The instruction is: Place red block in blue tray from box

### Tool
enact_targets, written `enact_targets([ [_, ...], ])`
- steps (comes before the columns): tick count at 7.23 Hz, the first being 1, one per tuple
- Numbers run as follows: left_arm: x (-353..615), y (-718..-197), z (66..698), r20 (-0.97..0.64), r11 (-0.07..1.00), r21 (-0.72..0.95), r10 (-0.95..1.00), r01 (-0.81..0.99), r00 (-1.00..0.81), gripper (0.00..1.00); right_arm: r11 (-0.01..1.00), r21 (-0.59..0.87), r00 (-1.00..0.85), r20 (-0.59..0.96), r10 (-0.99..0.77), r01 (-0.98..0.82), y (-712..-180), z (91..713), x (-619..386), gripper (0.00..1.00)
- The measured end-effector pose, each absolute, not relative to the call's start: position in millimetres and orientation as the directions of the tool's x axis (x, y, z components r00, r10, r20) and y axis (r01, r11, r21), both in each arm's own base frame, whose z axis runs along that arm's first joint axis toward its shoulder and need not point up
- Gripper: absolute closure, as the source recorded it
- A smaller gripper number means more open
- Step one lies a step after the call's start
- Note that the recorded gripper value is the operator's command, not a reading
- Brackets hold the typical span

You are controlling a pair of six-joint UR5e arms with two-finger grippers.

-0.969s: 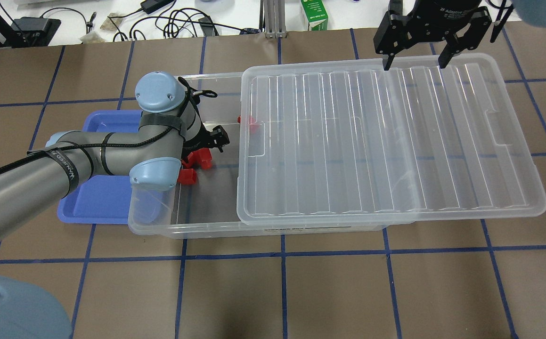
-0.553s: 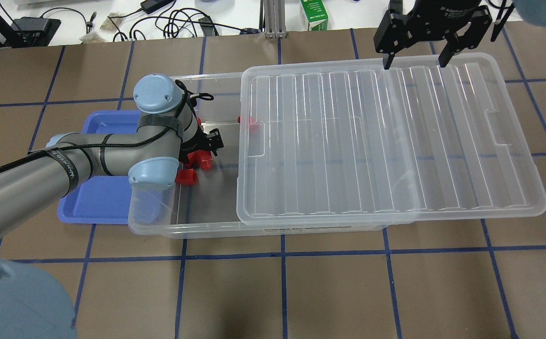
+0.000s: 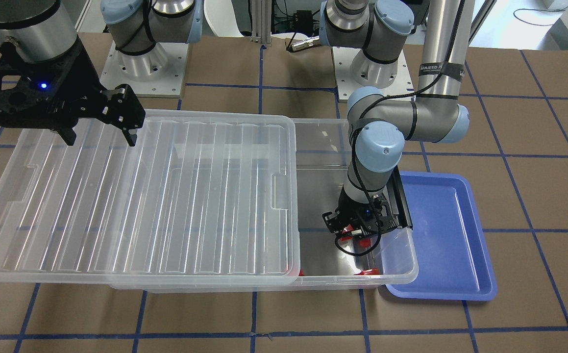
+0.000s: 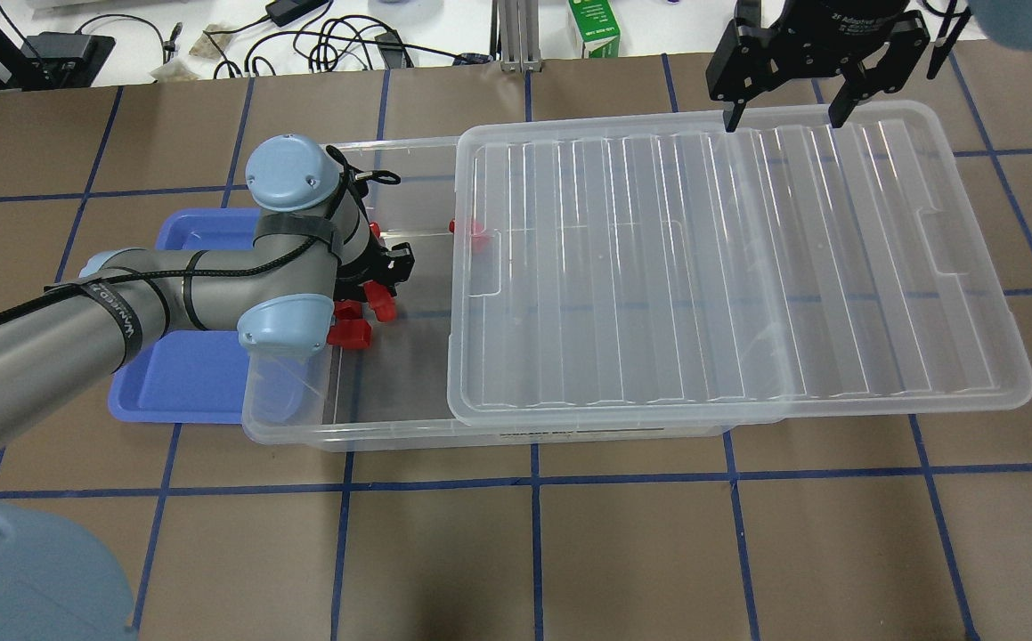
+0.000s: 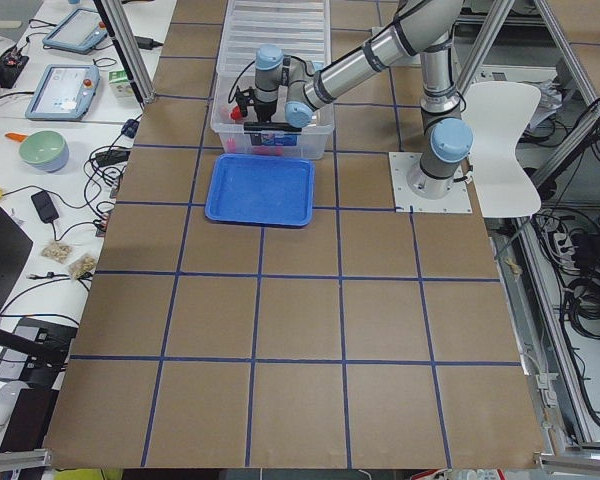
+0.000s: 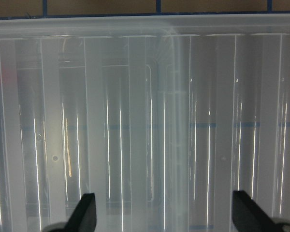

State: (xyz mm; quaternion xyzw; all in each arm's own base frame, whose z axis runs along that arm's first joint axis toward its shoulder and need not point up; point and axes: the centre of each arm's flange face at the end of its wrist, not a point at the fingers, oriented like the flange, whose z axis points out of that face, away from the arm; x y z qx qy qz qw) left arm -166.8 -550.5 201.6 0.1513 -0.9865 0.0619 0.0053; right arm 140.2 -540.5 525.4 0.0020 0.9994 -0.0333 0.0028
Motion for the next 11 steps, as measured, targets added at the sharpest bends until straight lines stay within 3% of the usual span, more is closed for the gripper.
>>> enact_targets([
  [4,-164.3,-548.3,245.0,0.031,0.939,-0.171,-0.299,-0.3,-0.954,0.68,0.998,-0.067,-1.0,-0.006,0.004,0.005,-540.6,525.5,140.0,0.0],
  [9,-156.8,-536.7,420.3,-0.001,0.952,-0.092,-0.292,-0.291,-0.956,0.68,0.998,-0.066,-1.0,-0.006,0.004,0.005,-540.4,525.3,140.1,0.0],
  [11,-76.2,-554.3,435.3,-0.011,0.968,-0.062,-0.244,-0.243,-0.97,0.68,0.998,-0.064,-1.0,-0.006,0.004,0.005,-540.4,524.8,139.9,0.0],
])
